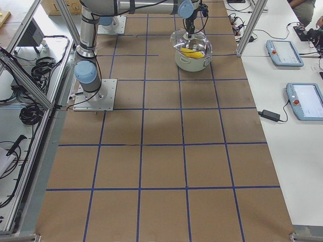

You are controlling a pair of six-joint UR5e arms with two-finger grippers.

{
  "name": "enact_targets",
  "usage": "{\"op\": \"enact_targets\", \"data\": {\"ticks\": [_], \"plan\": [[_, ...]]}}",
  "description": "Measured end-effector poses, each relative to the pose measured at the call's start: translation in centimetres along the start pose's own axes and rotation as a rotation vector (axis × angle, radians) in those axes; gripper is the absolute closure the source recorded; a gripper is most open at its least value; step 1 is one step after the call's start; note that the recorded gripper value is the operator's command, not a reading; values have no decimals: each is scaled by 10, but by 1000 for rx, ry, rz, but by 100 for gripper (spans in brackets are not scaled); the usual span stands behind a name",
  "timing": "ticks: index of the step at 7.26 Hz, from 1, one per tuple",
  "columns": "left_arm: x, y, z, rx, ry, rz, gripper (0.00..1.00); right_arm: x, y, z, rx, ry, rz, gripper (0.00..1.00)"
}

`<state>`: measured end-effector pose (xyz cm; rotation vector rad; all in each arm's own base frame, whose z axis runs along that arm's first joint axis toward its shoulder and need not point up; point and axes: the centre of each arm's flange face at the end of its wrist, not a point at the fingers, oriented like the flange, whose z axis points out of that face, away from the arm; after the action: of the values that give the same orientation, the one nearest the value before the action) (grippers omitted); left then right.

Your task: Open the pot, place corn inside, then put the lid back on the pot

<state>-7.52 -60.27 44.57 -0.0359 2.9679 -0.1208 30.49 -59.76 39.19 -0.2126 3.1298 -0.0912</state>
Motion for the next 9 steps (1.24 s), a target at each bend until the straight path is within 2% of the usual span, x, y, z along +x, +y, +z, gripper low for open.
{"op": "enact_targets", "data": {"ticks": [2,4,9], "plan": [[11,39,-12,11,8,5,0,4,-8,13,0,5,2,67],[12,67,-46,80,20,2,0,6,-15,25,3,6,3,67],[14,94,-90,155,64,-1,0,7,-24,40,11,5,1,64]]}}
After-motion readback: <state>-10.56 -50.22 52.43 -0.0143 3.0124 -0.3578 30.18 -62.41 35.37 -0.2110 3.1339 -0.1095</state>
